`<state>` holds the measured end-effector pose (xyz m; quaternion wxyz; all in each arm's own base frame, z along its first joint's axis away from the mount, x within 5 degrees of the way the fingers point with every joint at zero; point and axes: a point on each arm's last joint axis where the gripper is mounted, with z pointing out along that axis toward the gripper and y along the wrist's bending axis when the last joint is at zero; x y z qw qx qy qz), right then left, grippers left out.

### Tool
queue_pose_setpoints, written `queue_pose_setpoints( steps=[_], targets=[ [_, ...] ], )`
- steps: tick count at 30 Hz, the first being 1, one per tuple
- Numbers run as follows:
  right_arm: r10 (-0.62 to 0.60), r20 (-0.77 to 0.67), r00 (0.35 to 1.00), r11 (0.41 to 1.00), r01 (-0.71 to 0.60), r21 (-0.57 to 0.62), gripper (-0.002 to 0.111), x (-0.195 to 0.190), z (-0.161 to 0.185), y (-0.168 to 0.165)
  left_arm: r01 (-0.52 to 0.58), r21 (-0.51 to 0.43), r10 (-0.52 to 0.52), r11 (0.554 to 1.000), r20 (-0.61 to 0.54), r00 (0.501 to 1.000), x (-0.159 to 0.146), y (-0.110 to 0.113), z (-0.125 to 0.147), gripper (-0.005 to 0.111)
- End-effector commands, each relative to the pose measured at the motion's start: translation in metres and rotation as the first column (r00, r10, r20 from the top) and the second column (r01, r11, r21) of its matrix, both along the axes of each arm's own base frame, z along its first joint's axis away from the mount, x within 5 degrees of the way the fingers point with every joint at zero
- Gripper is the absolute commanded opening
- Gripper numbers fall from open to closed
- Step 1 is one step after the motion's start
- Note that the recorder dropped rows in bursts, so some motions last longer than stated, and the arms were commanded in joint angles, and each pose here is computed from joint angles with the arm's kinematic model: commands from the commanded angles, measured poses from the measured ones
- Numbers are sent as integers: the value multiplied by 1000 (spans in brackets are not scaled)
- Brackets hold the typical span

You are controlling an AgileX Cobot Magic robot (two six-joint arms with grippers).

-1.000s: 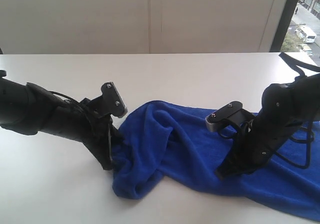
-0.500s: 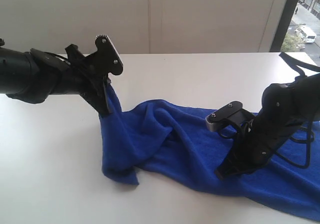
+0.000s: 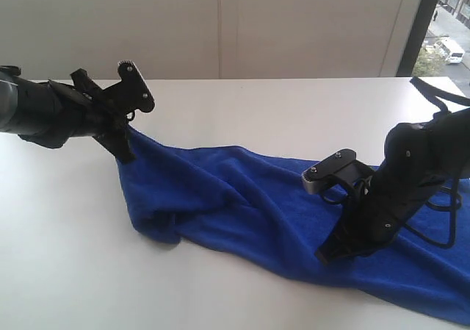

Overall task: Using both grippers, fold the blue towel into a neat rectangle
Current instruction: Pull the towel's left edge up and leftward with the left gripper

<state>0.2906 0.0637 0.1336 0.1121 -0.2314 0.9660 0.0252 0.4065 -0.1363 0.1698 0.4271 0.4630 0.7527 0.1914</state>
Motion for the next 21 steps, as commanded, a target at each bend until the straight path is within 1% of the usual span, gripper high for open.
queue_pose_setpoints(
  steps=[1,3,5,8,10,11,12,13,14,15,17,18,19,21],
  targets=[
    [15,-16,1000,1000,-15,-3,0,-1,-1,1,29,-24,-29,999,-34,999,10,-1,-8,0],
    [15,-18,1000,1000,-15,-3,0,-1,-1,1,20,-29,-21,999,-35,999,15,-1,-12,3],
    [15,-22,1000,1000,-15,-4,0,-1,-1,1,16,-27,-17,1000,-38,999,18,-1,-16,11],
    [15,-24,1000,1000,-15,-4,0,-2,-1,1,10,-20,-11,1000,-46,999,21,0,-23,34],
    [15,-25,1000,1000,-16,-4,0,-2,-1,1,-26,-9,25,1000,-22,999,22,3,-21,50],
    [15,-25,1000,1000,-16,-4,0,-2,-1,1,-53,0,53,999,0,999,23,5,-18,55],
    [15,-25,1000,1000,-16,-4,0,-2,-1,1,-99,20,98,995,51,994,24,7,-12,61],
    [15,-25,1000,1000,-16,-4,0,-2,-1,1,-134,34,131,990,89,987,25,9,-7,64],
    [15,-23,1000,1000,-15,-4,0,-2,-1,1,-171,49,163,984,137,977,24,9,0,67],
    [15,-21,1000,1000,-15,-3,0,-1,-1,1,-234,61,215,970,224,950,22,7,15,72],
    [15,-19,1000,1000,-15,-3,0,-1,-1,1,-289,36,268,957,273,924,16,2,29,74],
    [15,-17,1000,1000,-15,-3,0,-1,-1,1,-319,9,304,948,281,910,12,-2,35,74],
    [15,-17,1000,1000,-15,-3,0,-1,-1,1,-335,-13,325,942,273,905,8,-6,38,74],
    [15,-17,1000,1000,-15,-3,0,-1,-1,1,-366,-63,370,929,207,905,-4,-17,44,74]
  ],
)
